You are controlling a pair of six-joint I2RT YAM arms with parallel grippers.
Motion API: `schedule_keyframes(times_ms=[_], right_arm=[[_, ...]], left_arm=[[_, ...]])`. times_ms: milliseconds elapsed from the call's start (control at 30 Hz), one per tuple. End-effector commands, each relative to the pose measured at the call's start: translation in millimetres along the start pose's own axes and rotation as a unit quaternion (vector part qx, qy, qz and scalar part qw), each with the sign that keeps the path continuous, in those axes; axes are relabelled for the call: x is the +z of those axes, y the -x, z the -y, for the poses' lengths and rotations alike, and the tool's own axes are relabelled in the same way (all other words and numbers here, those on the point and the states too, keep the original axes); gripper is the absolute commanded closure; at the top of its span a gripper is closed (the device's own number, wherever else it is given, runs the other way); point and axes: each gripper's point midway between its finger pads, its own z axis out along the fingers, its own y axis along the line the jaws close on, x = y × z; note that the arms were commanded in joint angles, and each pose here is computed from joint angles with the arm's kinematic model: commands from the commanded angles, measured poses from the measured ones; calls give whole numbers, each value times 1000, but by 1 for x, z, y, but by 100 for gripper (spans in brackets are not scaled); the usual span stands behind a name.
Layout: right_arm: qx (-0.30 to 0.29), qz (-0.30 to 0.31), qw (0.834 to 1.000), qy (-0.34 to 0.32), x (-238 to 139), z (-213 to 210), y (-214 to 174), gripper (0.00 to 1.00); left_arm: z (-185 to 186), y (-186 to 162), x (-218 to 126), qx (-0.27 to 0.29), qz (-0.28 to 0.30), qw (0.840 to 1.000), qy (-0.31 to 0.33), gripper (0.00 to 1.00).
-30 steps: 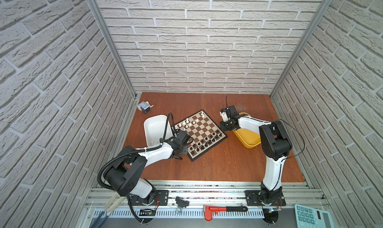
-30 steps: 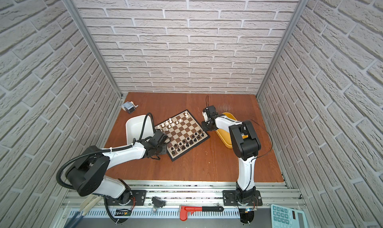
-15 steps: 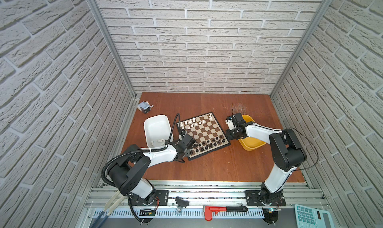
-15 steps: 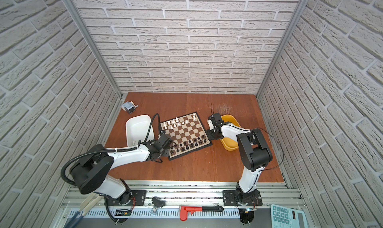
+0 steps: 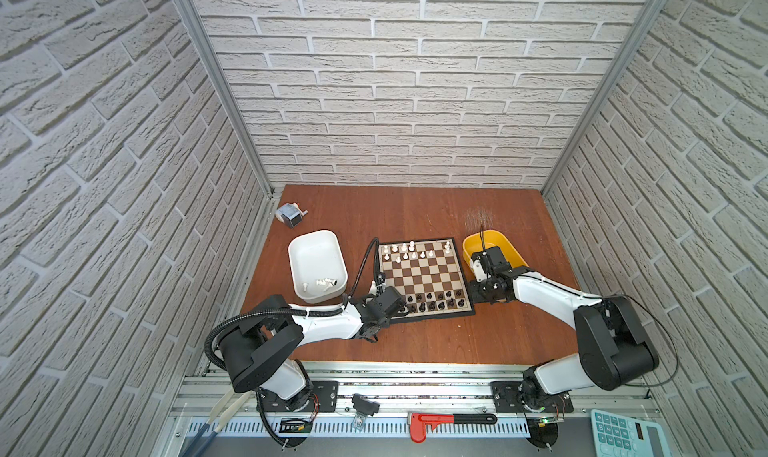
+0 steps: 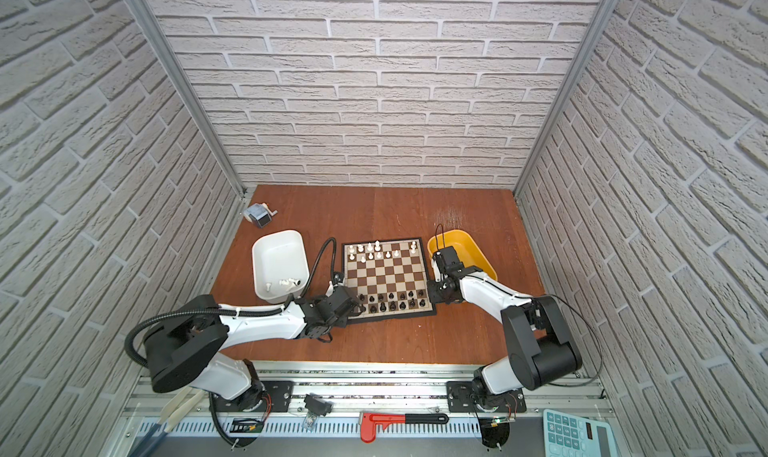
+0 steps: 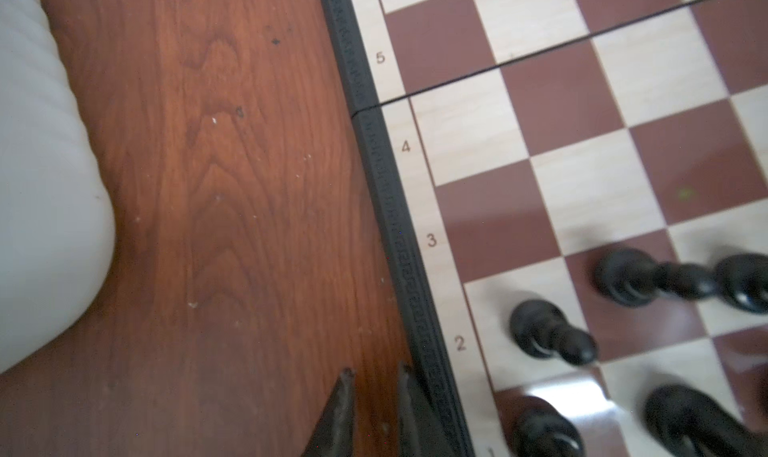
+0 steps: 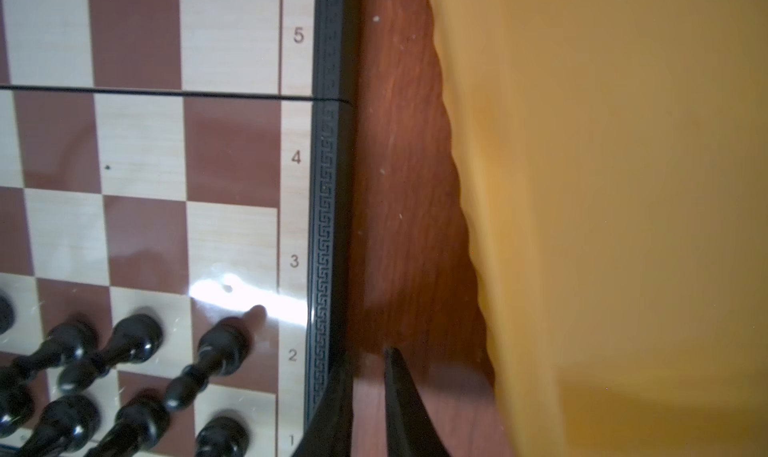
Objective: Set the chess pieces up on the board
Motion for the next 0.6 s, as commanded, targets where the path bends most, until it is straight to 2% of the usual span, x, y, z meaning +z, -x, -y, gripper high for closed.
schedule_keyframes(times_ms=[0,133,233,367,467,567], right_arm=[[11,26,995,95,-20,-42,8,81],[28,63,996,48,-32,-25,22,80],[35,100,994,33,-49,-20,43,79],[34,145,988,26,-74,-21,70,79],[9,172,984,47,-88,-33,92,79],[-11,185,979,80,-95,-51,110,78]], left_arm=[[52,-27,-9,4,-50,992,-113,78],[32,-15,-15,-32,-43,996,-77,79],[-10,8,-22,-81,-35,996,-11,81],[-47,53,-47,-93,5,995,41,82],[-35,93,-62,-71,40,997,16,82],[1,117,-58,-59,44,995,-65,86]])
